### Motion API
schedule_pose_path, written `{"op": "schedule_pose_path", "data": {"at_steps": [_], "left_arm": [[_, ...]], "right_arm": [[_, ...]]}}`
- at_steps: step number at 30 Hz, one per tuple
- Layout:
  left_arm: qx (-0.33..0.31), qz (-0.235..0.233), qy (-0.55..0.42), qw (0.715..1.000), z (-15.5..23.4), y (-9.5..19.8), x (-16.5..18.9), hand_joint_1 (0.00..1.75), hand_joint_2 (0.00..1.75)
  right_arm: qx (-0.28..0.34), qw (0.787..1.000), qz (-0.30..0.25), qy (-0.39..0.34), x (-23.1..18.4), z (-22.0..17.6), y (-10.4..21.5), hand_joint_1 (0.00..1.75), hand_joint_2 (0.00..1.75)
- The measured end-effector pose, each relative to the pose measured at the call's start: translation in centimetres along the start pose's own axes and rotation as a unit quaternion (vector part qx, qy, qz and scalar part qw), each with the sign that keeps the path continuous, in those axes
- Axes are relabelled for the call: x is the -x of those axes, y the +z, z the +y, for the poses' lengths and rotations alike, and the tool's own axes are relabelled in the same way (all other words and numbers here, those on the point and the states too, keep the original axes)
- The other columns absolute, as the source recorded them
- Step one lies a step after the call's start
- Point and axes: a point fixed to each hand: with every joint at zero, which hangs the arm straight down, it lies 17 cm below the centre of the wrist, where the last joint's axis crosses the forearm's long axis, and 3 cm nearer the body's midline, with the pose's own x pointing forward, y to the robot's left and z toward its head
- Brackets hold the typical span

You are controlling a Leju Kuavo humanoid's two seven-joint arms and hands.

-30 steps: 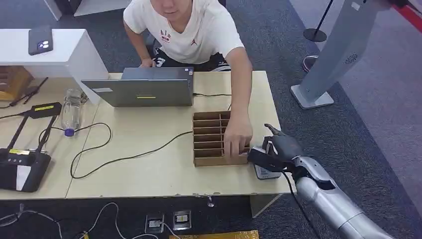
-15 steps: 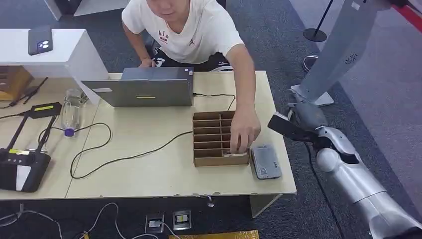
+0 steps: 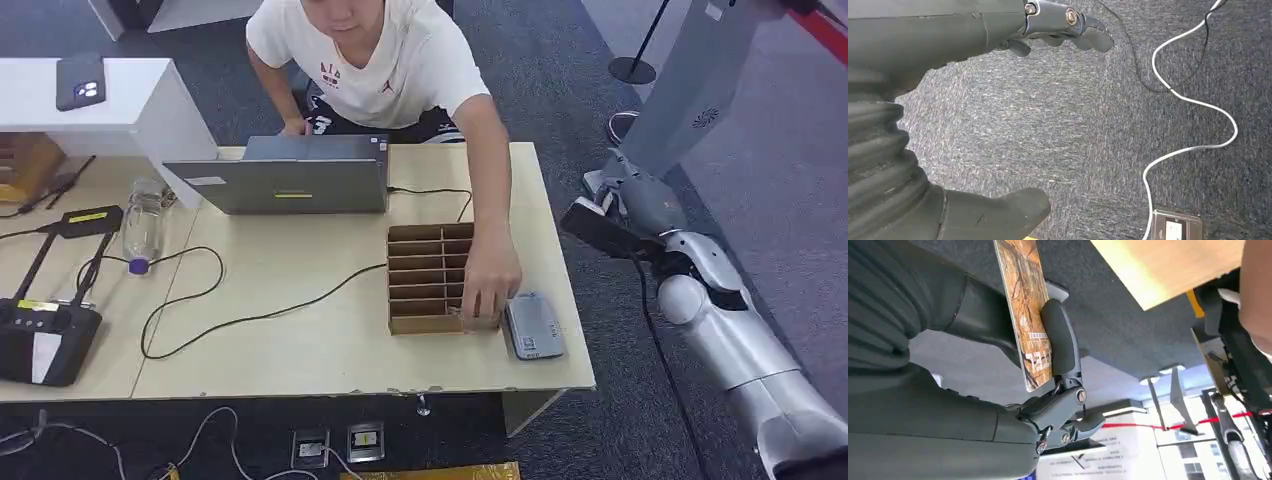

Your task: Pass the card to the sensor for recognition and then transmit it.

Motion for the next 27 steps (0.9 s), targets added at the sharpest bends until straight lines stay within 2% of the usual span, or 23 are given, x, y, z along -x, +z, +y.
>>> {"op": "schedule_pose_path", "data": {"at_steps": [16, 22, 27], "left_arm": [[0.002, -0.004, 0.001, 1.0, -0.4, 0.0, -0.6, 0.0, 1.75], [0.002, -0.006, -0.001, 1.0, -0.5, 0.0, -0.6, 0.0, 1.75], [0.009, -0.018, -0.015, 1.0, -0.9, -0.1, -1.6, 0.0, 1.75]], "right_arm": [[0.024, 1.0, -0.007, 0.01, 0.0, -1.7, -0.5, 1.75, 1.75], [0.064, 0.998, -0.012, 0.012, 0.1, -5.8, -1.9, 1.75, 1.75], [0.112, 0.992, -0.047, 0.042, -1.9, -12.1, -4.3, 1.75, 1.75]]}}
